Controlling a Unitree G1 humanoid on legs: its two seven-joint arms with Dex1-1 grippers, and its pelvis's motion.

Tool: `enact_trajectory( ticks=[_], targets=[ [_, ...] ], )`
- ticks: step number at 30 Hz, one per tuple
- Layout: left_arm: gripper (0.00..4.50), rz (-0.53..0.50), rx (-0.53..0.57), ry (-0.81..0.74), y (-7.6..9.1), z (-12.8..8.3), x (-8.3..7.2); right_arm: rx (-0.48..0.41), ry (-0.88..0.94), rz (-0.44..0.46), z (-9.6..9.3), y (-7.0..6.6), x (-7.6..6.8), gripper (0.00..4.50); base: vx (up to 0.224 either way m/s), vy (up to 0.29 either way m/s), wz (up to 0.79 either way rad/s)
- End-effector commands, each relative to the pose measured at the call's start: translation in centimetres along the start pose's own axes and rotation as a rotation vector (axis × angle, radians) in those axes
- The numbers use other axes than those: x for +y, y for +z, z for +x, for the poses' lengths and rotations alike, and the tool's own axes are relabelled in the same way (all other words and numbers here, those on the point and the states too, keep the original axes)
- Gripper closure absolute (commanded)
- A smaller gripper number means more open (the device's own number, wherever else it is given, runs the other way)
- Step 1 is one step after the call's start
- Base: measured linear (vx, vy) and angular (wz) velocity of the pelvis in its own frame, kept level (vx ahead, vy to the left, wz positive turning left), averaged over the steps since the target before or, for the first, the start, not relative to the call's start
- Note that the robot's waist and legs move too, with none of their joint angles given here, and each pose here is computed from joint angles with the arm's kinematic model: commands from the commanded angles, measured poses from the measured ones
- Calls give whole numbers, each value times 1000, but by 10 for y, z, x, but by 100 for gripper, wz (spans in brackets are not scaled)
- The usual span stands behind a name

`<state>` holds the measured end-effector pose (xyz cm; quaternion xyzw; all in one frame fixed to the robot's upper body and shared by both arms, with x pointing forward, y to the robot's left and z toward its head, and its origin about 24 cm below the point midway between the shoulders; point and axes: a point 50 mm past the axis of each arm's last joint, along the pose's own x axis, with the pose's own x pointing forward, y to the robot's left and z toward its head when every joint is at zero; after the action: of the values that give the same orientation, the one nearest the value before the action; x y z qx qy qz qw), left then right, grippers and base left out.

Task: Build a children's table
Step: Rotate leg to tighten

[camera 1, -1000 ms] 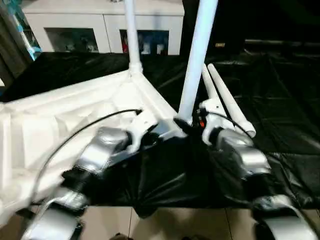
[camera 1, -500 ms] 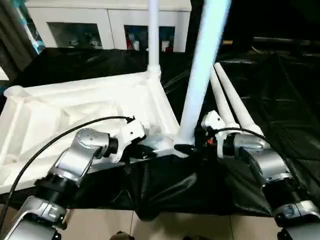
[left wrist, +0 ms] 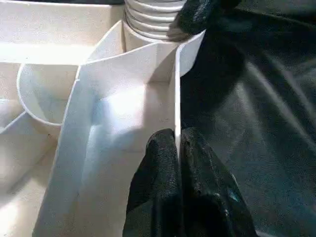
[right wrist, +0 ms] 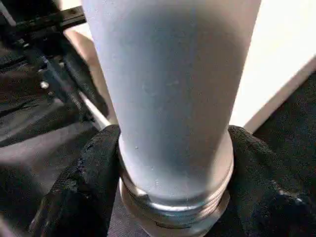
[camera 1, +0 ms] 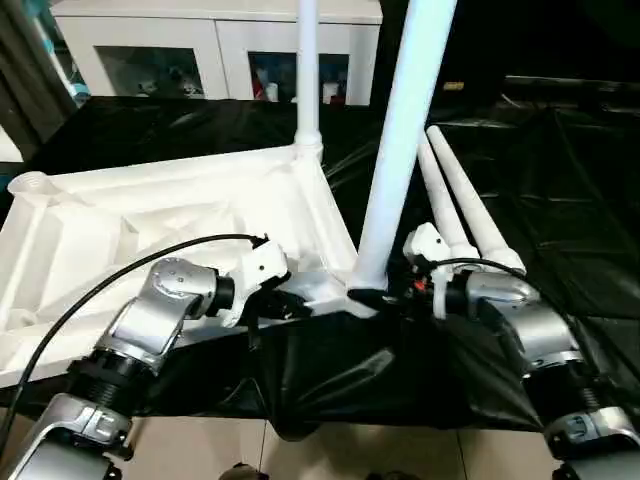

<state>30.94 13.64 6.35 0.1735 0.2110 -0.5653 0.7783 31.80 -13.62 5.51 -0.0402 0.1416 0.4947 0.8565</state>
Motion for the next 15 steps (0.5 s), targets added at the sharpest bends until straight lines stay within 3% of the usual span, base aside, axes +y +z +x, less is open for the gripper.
enact_trajectory(
  ticks=[1,5,7,12,13,15],
  targets=[
    [450,-20,-42,84,10,11,6,2,-165,52,5,-5,-10,175,0,0,0],
    [450,-51,-53,208,20,32,12,5,-416,171,21,-16,-15,176,0,0,0],
    [450,-57,-54,223,22,36,12,12,-454,190,24,-18,-15,176,0,0,0],
    [450,-68,-87,237,34,56,6,-10,-438,216,49,-16,2,176,0,0,0],
    [450,-67,-88,233,35,56,6,-18,-430,218,50,-16,3,106,0,0,0],
    [450,-47,-95,183,34,55,3,-78,-349,211,52,-6,6,106,0,0,0]
  ],
)
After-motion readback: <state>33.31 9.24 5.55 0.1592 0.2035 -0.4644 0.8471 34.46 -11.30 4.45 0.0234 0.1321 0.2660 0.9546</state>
